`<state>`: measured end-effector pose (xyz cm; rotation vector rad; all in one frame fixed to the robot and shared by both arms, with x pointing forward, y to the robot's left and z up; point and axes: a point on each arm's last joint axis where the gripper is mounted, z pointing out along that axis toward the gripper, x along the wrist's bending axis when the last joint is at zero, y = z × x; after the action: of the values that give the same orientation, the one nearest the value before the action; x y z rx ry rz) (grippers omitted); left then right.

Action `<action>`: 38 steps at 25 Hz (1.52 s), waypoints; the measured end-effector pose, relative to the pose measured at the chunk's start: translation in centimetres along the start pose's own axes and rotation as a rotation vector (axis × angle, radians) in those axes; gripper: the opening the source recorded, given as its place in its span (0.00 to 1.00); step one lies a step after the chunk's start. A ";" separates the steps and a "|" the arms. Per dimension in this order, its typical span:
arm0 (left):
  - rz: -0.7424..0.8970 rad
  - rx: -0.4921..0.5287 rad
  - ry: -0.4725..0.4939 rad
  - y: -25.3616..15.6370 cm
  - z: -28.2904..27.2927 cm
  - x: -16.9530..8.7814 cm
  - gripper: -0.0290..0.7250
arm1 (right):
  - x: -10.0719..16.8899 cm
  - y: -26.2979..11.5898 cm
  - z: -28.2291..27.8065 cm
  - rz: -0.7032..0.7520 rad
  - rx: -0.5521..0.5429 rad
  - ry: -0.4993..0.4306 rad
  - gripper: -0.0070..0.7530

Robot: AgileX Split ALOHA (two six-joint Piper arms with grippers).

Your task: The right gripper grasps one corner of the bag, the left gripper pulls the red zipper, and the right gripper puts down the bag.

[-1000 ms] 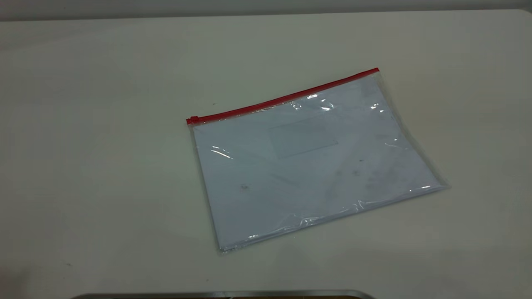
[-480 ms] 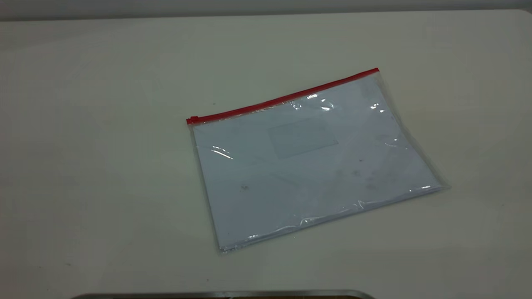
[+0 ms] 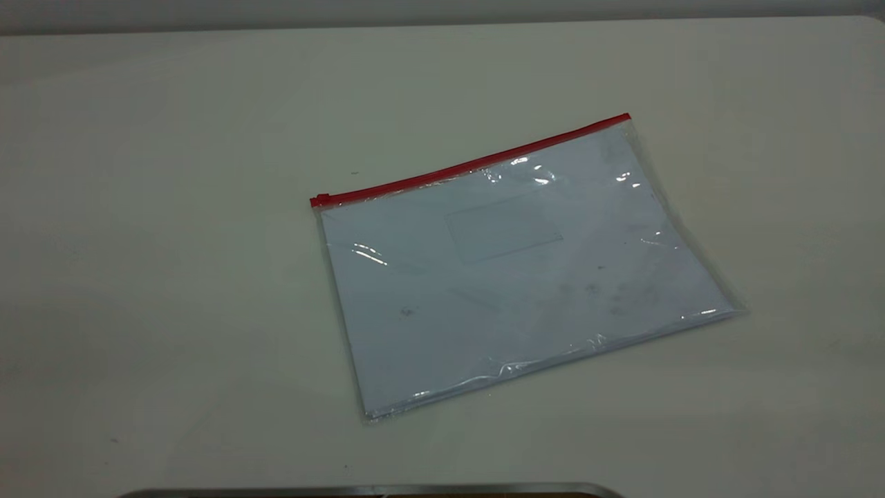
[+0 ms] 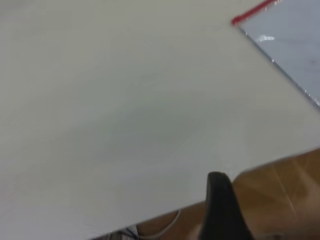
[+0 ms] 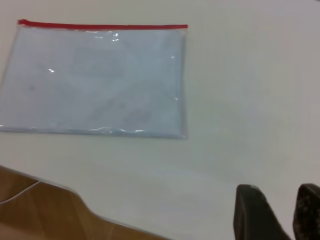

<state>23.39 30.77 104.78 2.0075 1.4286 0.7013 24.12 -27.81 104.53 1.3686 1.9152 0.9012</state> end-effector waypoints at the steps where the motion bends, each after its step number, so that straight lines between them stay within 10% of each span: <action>1: 0.000 0.007 -0.001 -0.1 0.2 0.0 0.76 | 0.0 0.0 0.0 0.002 0.003 -0.003 0.32; 38: -0.061 0.026 -0.063 -0.6 1.4 -0.7 0.76 | -0.6 -0.2 0.1 0.016 0.017 -0.070 0.32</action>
<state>23.82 30.02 103.30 1.9786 1.4624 0.5911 24.27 -28.47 104.31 1.4092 1.8658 0.8350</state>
